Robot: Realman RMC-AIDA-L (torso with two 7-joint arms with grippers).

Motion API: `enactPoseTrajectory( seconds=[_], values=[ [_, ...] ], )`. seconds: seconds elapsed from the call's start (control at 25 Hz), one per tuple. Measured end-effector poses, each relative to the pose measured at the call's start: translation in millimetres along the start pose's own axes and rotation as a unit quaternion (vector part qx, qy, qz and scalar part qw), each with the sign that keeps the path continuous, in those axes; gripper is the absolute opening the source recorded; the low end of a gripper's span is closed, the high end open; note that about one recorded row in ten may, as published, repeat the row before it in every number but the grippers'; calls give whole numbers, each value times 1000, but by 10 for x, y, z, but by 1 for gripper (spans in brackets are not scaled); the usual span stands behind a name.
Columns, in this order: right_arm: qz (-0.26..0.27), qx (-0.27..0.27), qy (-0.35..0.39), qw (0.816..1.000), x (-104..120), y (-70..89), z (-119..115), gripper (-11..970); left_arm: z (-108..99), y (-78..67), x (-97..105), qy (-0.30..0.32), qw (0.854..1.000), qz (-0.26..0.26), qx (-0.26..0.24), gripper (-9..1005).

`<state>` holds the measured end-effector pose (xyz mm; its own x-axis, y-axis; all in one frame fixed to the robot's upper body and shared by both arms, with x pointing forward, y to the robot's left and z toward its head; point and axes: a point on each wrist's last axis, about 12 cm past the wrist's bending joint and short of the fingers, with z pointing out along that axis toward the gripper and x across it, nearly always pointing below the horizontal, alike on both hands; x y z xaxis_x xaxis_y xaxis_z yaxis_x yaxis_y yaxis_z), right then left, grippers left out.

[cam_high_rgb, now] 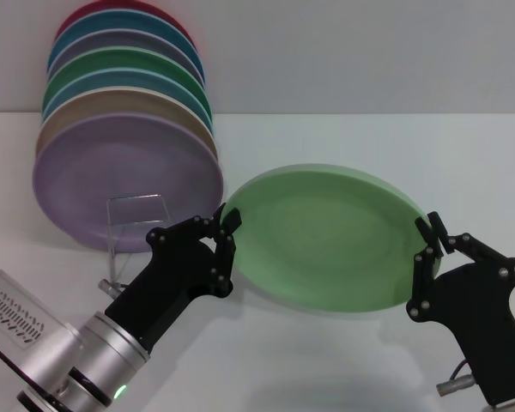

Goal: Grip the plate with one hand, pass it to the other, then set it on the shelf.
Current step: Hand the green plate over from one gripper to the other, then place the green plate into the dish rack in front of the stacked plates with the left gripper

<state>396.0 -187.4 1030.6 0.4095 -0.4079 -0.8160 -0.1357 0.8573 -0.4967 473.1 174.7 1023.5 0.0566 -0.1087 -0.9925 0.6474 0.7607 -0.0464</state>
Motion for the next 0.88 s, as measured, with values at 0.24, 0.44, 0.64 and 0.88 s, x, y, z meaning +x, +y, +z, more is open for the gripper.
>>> enactPoseTrajectory(
  seconds=[0.24, 0.44, 0.64, 0.88],
  values=[
    [8, -5, -2, 1000, 12, -1, 26, 21, 5, 11, -3, 0, 1000, 1, -2, 44],
    [28, -16, -9, 999, 25, -14, 26, 124, 4, 53, -16, -4, 1000, 2, -13, 44],
    [37, -17, -21, 999, 8, -25, 12, 317, -13, 84, -36, -12, 1000, 0, -19, 44],
    [78, -24, -67, 994, -109, -17, -77, 400, -166, 180, -171, -76, 996, 0, -54, 44]
  ],
)
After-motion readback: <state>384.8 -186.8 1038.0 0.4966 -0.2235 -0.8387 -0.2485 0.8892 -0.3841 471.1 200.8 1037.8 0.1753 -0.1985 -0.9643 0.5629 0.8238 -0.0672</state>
